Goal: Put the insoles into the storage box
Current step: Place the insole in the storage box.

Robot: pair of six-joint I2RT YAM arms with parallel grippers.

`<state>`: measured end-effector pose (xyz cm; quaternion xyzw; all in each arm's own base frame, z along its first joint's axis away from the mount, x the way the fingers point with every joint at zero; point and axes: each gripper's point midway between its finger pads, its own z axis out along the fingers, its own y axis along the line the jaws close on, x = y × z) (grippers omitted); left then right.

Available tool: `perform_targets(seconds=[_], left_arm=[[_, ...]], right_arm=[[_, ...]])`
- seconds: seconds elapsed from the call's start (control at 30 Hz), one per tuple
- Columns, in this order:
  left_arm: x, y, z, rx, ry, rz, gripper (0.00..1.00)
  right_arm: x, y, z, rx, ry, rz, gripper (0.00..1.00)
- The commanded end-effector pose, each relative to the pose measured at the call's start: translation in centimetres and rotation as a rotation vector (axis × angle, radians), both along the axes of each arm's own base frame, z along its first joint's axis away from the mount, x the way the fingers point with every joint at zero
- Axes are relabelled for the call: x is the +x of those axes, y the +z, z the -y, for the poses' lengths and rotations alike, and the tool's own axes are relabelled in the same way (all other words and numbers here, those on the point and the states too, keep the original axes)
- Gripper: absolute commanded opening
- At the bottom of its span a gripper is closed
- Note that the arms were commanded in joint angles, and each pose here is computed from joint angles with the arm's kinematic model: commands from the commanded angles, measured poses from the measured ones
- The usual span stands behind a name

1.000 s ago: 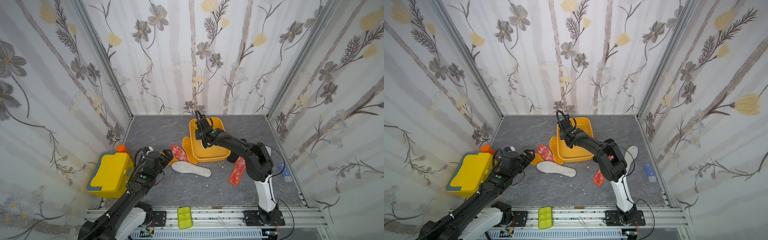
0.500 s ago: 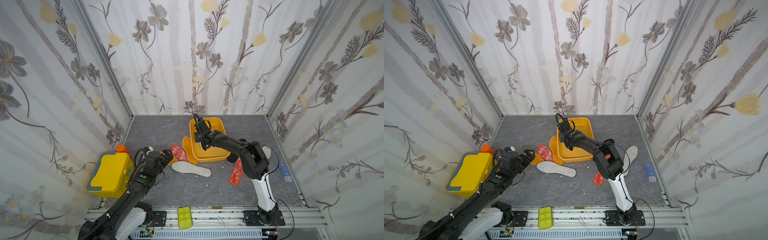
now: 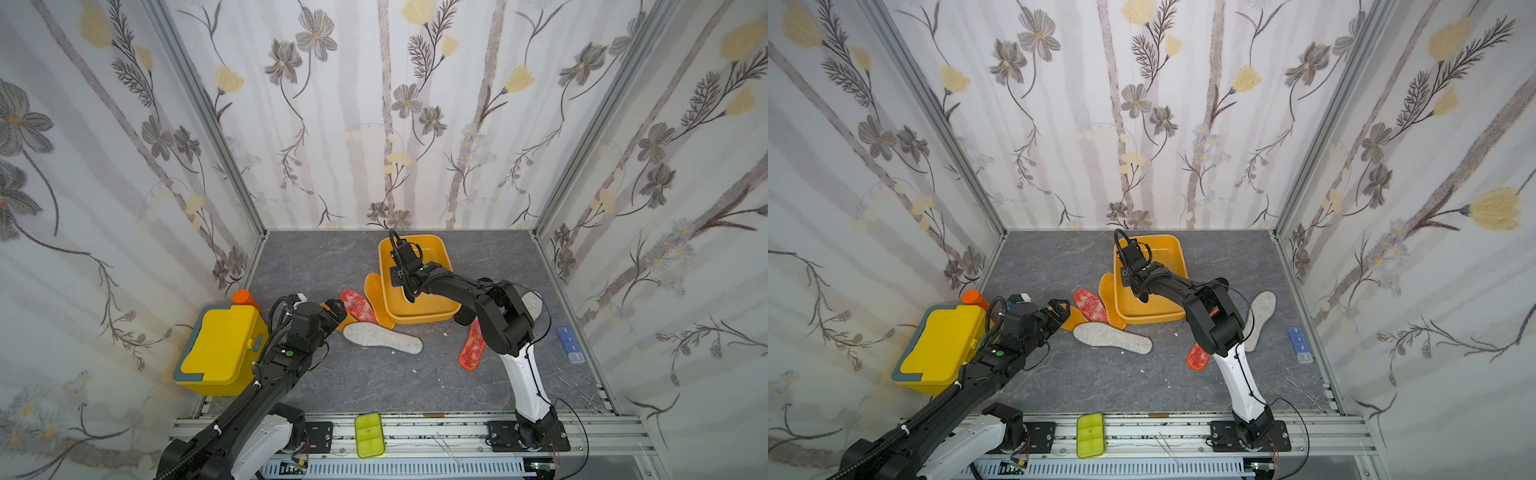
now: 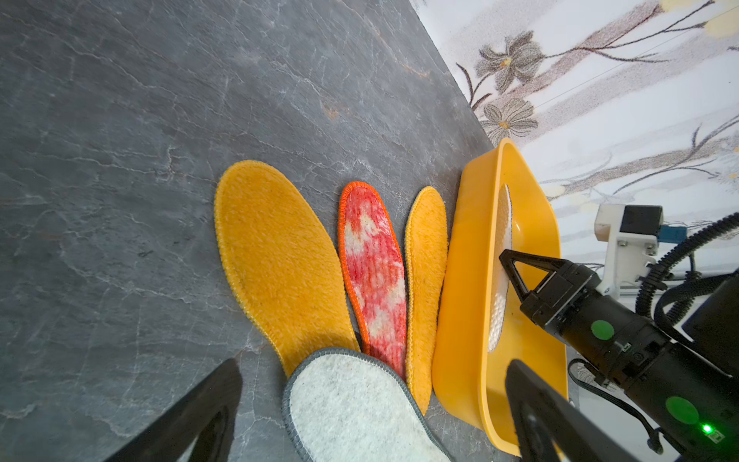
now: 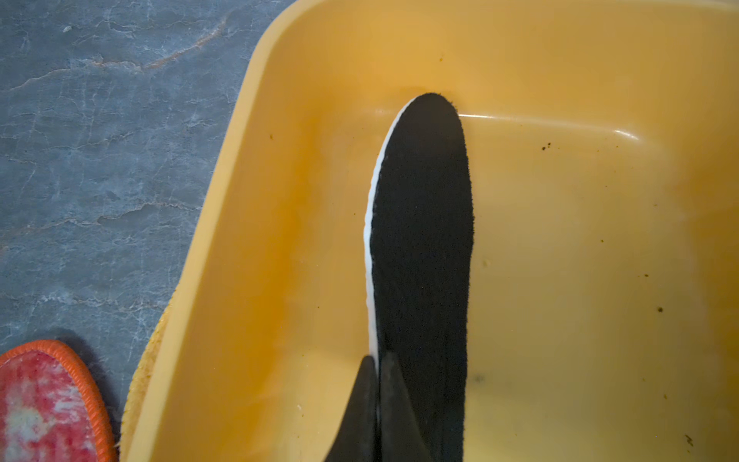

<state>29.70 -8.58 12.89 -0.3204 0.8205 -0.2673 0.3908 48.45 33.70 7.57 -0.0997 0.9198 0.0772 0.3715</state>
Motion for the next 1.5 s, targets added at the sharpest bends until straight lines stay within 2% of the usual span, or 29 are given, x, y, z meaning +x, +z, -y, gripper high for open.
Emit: perform_targets(seconds=[0.0,0.3,0.77,0.83,0.93,1.13,1.3,1.47], left_arm=[[0.4,0.8,-0.1,-0.003,0.013,0.025,1.00],[0.4,0.8,-0.1,0.000,0.013,0.024,1.00],[0.2,0.9,-0.5,0.009,0.022,0.025,1.00],[0.2,0.9,-0.5,0.010,0.025,0.024,1.00],[0.2,0.9,-0.5,0.012,0.026,0.022,1.00],[0.2,0.9,-0.5,0.010,0.024,0.022,1.00],[0.2,0.9,-0.5,0.010,0.024,0.022,1.00],[0.1,0.9,-0.5,0.009,0.026,0.021,1.00]], right_arm=[[0.3,-0.1,-0.6,0.026,0.010,0.008,0.00],[0.3,-1.1,-0.8,0.059,0.010,-0.020,0.00],[0.3,-2.4,-0.9,0.179,0.015,-0.087,0.00],[0.4,-2.5,-0.8,0.193,0.018,-0.096,0.06],[0.4,-2.7,-0.8,0.212,0.020,-0.107,0.11],[0.4,-2.6,-0.6,0.231,0.018,-0.110,0.15],[0.4,-2.1,-0.6,0.265,0.020,-0.105,0.14],[0.6,-1.9,-0.4,0.284,0.001,-0.104,0.09]])
